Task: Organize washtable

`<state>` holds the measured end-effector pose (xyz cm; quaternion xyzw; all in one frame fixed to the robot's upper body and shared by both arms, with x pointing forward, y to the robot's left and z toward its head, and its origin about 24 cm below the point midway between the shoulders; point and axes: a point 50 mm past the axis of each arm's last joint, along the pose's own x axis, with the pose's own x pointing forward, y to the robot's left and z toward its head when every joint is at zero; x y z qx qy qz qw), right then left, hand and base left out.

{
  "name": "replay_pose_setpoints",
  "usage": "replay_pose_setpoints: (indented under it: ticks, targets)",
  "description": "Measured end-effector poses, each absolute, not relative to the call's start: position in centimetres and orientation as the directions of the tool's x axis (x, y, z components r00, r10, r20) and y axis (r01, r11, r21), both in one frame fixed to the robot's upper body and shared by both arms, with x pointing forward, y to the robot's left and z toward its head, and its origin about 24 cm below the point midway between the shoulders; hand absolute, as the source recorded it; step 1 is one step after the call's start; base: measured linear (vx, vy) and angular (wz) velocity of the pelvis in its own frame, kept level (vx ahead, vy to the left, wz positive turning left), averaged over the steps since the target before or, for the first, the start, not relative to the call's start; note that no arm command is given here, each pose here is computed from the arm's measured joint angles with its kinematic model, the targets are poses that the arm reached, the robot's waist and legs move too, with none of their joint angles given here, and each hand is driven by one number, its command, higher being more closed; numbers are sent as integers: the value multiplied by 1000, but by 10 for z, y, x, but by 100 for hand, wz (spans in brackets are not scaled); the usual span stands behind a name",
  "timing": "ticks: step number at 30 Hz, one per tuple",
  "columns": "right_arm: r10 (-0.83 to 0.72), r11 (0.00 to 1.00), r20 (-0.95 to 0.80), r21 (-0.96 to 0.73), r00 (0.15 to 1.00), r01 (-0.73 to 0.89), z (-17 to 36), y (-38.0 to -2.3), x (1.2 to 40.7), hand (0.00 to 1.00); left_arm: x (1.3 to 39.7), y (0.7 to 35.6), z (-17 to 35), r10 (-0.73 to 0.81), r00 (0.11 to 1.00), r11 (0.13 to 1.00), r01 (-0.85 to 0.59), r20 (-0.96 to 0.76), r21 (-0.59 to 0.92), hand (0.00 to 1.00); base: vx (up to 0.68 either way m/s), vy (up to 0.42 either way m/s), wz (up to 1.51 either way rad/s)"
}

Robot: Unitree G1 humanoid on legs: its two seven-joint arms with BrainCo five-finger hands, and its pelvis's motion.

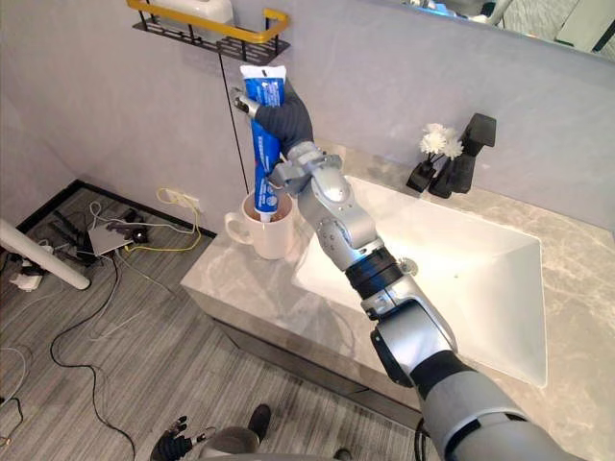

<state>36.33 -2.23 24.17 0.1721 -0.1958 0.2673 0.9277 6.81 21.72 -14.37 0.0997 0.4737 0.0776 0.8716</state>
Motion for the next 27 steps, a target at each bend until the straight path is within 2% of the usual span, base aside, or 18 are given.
replay_pose_setpoints:
  ticks: [20,21,27]
  targets:
    - [428,846,467,94,773,-525,243,-22,362,100,69,217,-143,230,547,968,-40,-805,249,0,-18,-5,0]
    - [429,844,473,92,769,-528,244,-21,361,0,69,217,-143,229,548,968,-39,-805,248,0,0,0,0]
    - [424,844,477,100,770,-527,240,-23,359,0,70,215,-143,227,551,968,-40,-803,246,0,0,0,0]
